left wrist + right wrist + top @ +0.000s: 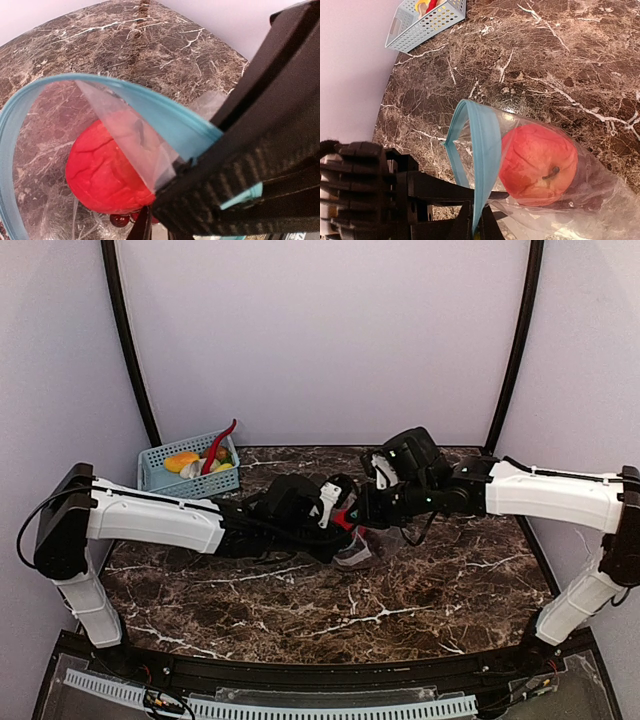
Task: Place the food in the zip-top bag and seal the zipper
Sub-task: Adjust the fake fruit in the zipper food storage bag, then pass from the right arm to the left
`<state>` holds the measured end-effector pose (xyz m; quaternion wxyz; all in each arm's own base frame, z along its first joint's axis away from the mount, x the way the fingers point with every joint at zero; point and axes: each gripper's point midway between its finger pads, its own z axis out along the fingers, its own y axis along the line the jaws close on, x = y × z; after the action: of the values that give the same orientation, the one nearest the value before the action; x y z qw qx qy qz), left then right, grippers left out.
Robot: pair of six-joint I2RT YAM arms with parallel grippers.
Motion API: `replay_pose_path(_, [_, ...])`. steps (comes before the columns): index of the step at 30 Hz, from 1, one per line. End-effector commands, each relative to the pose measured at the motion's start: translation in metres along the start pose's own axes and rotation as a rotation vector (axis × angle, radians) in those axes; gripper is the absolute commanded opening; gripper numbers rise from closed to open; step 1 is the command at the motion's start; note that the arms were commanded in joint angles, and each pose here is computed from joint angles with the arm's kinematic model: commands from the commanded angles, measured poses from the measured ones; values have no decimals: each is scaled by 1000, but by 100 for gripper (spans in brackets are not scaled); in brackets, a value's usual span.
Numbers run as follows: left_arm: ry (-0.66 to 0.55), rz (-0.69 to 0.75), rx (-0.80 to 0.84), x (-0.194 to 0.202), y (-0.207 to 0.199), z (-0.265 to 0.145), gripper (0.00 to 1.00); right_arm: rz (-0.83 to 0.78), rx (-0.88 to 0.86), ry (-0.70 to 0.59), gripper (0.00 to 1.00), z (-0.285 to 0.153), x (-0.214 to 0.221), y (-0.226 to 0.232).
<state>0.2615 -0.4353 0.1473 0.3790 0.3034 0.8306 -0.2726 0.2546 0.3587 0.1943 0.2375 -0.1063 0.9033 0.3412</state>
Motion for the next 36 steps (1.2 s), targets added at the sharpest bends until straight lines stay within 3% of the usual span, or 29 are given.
replay_pose_path(1, [-99, -1, 86, -29, -18, -31, 17, 22, -25, -38, 4, -7, -7, 3])
replay_pose_path(8, [-65, -61, 126, -17, -18, -85, 46, 40, -9, -49, 5, -6, -9, -2])
replay_pose_path(14, [51, -213, -18, 23, 27, -105, 68, 37, -20, -50, 5, -6, -11, 1])
replay_pose_path(20, [69, -417, 5, 41, 55, -94, 78, 35, -32, -36, 5, -4, -8, 3])
replay_pose_path(29, [11, -499, 40, 25, 64, -69, 86, 33, -53, -29, 5, -3, -7, 6])
replay_pose_path(36, [19, -554, -9, 30, 89, -49, 85, 31, -55, -20, 4, -2, -5, 6])
